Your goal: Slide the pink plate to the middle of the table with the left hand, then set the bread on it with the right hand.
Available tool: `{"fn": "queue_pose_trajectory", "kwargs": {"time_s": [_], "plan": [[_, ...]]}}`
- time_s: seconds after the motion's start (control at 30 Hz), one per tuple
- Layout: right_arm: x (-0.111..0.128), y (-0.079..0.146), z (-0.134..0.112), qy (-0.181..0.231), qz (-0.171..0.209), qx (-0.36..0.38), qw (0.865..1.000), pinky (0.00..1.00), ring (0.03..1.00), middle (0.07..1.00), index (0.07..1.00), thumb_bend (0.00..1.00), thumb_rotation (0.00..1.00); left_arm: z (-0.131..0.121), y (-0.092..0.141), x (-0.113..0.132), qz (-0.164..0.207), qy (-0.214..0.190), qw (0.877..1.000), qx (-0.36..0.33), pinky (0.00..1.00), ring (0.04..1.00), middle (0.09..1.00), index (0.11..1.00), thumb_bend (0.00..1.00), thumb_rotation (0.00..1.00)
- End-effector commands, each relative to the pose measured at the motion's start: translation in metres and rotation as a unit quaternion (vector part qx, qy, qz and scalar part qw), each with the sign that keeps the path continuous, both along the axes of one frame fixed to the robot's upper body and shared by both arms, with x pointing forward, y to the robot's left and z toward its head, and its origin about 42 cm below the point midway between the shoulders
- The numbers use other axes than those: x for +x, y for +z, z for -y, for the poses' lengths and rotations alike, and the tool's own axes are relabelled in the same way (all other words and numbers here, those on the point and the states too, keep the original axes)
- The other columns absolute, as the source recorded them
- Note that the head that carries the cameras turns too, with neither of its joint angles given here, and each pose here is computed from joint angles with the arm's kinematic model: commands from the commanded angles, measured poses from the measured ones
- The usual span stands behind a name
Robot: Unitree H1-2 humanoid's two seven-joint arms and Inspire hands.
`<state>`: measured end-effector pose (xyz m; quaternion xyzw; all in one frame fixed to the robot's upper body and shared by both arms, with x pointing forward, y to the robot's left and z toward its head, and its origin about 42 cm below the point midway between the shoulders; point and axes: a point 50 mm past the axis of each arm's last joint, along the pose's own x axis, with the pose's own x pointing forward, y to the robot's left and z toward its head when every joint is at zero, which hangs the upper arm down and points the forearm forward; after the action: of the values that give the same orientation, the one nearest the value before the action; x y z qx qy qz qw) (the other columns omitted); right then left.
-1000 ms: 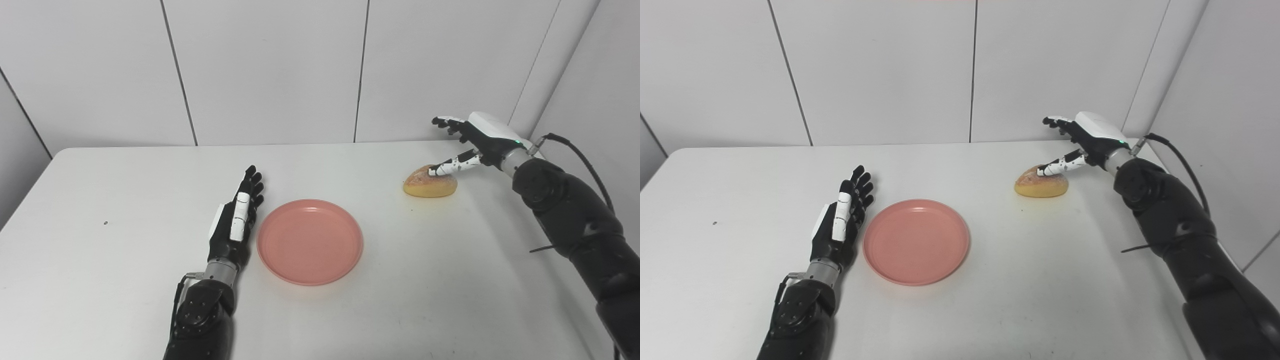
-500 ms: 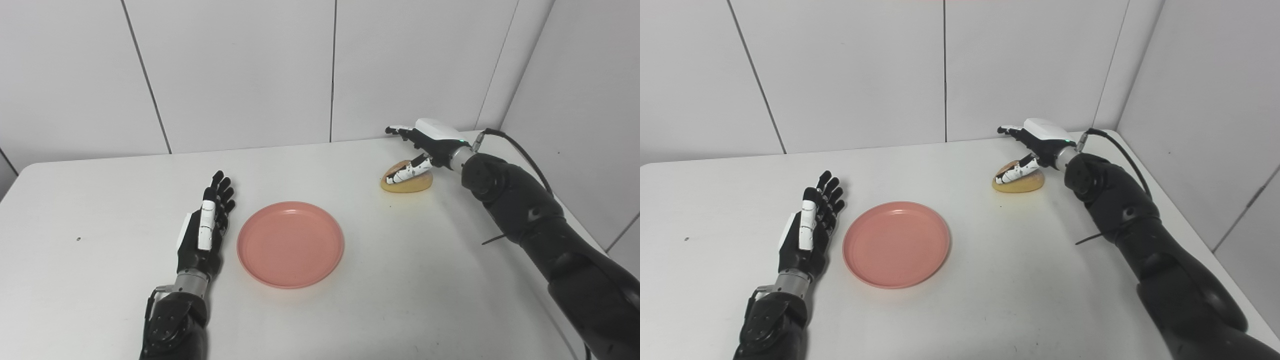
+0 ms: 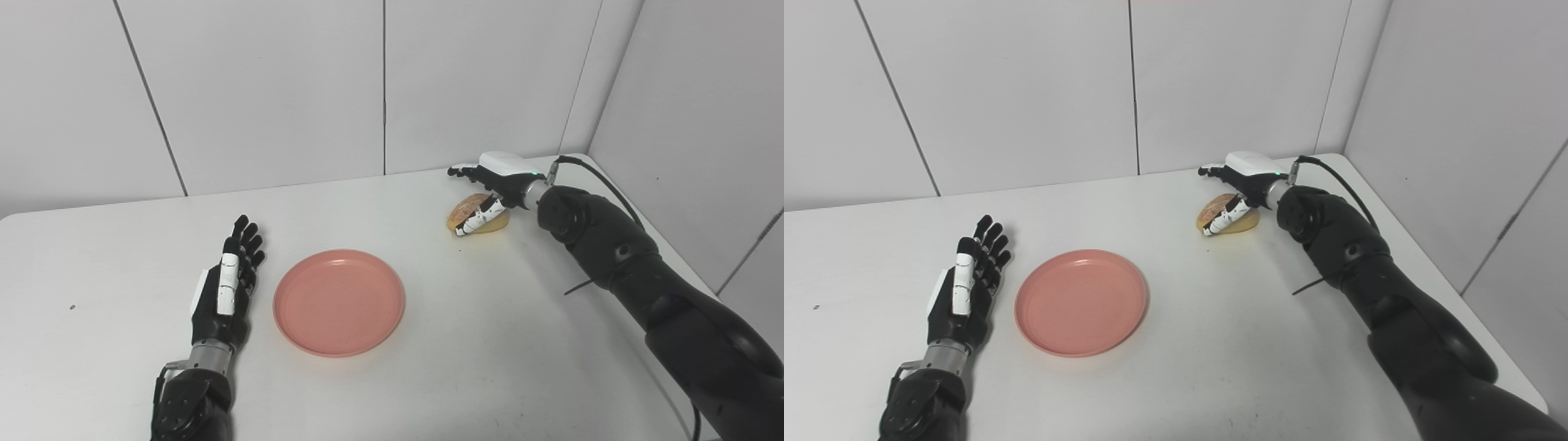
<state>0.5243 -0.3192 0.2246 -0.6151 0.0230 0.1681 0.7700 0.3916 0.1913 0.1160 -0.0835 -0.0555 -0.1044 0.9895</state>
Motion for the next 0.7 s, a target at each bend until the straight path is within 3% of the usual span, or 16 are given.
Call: {"fn": "queue_pose_trajectory", "kwargs": {"time_s": [0.0, 0.47, 0.67], "plan": [[0.015, 0.046, -0.003, 0.011, 0.046, -0.011, 0.999, 0.73, 0.848, 0.880, 0.878, 0.97, 0.36, -0.004, 0.005, 0.001, 0.016, -0.001, 1.000, -0.003, 1.00, 1.000, 1.000, 1.000, 0.80, 0.94], [0.013, 0.055, 0.000, 0.014, 0.018, -0.026, 0.999, 0.70, 0.825, 0.878, 0.867, 0.95, 0.27, -0.003, 0.004, 0.000, 0.016, -0.011, 1.000, -0.008, 1.00, 1.000, 1.000, 1.000, 0.79, 0.94], [0.014, 0.058, 0.004, 0.030, 0.022, -0.014, 0.999, 0.71, 0.813, 0.850, 0.845, 0.90, 0.15, -0.003, 0.005, -0.001, 0.016, -0.010, 1.000, -0.007, 1.00, 1.000, 1.000, 1.000, 0.78, 0.94]]}}
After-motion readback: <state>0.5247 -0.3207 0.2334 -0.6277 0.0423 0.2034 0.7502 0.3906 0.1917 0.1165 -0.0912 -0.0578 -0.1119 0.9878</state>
